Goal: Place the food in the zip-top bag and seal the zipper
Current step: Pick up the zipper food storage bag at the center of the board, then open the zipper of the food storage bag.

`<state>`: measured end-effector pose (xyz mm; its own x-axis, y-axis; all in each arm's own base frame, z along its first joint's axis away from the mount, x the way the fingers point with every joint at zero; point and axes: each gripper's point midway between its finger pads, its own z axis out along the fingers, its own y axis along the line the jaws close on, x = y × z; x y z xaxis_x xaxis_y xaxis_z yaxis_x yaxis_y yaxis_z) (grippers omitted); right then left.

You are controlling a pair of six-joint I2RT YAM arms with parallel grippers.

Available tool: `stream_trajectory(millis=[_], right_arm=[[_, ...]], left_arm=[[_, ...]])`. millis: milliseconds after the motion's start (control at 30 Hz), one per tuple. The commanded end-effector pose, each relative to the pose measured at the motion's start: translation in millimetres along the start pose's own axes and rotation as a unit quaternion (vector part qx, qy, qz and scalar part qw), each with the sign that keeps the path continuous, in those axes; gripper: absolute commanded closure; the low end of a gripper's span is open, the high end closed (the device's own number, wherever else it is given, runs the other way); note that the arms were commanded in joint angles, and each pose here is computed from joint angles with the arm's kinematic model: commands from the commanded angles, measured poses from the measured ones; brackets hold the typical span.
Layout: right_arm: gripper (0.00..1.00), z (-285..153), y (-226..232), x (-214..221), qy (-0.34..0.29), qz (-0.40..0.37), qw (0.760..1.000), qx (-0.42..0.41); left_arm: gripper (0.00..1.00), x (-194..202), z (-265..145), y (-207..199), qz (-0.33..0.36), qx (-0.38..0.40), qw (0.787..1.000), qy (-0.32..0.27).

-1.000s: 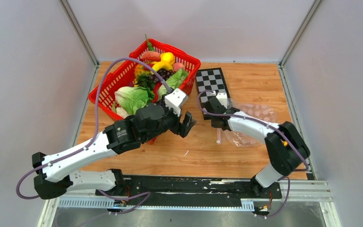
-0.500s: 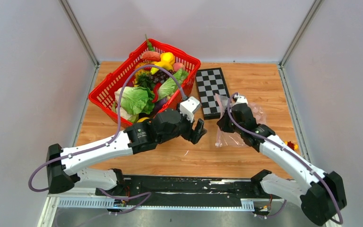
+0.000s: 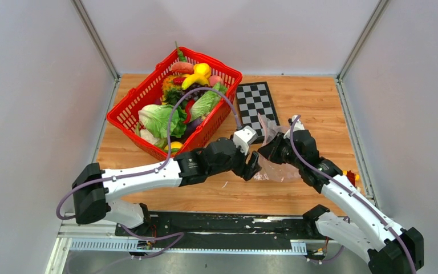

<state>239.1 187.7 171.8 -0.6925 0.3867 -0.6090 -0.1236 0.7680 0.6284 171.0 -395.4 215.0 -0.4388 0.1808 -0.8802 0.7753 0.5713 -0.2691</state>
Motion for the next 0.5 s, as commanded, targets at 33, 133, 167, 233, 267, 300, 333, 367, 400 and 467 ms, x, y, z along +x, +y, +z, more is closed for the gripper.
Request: stream_trajectory(millis=[33,133,167,233,267,300,333,367,400,467], right_arm=[[0.99,-3.0,21.7,-16.2,-0.020,0.012,0.999,-0.034],[0.99,-6.0,23.7,-17.8,-0.016,0.004,0.999,-0.033],[0.99,-7.2,23.8,-17.5,-0.015,0.003,0.999,-0.034],[0.99,-9.0,24.4,-16.4,-0.013,0.002,0.999,-0.036],[0.99,-10.1,25.6,-15.8,-0.012,0.002,0.999,-0.039],[0.99,-10.9,26.7,-15.3,-0.011,0.002,0.999,-0.043],[0.99,-11.4,27.3,-14.9,-0.010,0.002,0.999,-0.045],[0.99,-11.9,28.1,-14.7,-0.009,0.001,0.999,-0.047],[0.99,-12.4,29.0,-14.9,-0.008,0.001,0.999,-0.048],[0.99,-13.4,30.0,-14.1,-0.005,0.001,0.999,-0.049]], left_arm=[[0.28,9.7,15.9,0.6,-0.036,-0.001,0.999,-0.018],[0.37,13.9,17.8,17.5,-0.040,-0.048,0.998,-0.017],[0.38,14.2,17.6,20.9,-0.040,-0.056,0.997,-0.019],[0.38,12.9,18.0,22.8,-0.041,-0.060,0.997,-0.027],[0.38,11.8,18.4,21.9,-0.042,-0.057,0.997,-0.031],[0.38,10.7,19.3,19.3,-0.043,-0.050,0.997,-0.034],[0.38,9.6,20.5,16.9,-0.044,-0.044,0.997,-0.036],[0.38,9.3,21.9,14.8,-0.046,-0.038,0.998,-0.037],[0.38,9.4,23.6,11.0,-0.047,-0.029,0.998,-0.036],[0.39,10.2,26.3,4.9,-0.047,-0.012,0.998,-0.034]])
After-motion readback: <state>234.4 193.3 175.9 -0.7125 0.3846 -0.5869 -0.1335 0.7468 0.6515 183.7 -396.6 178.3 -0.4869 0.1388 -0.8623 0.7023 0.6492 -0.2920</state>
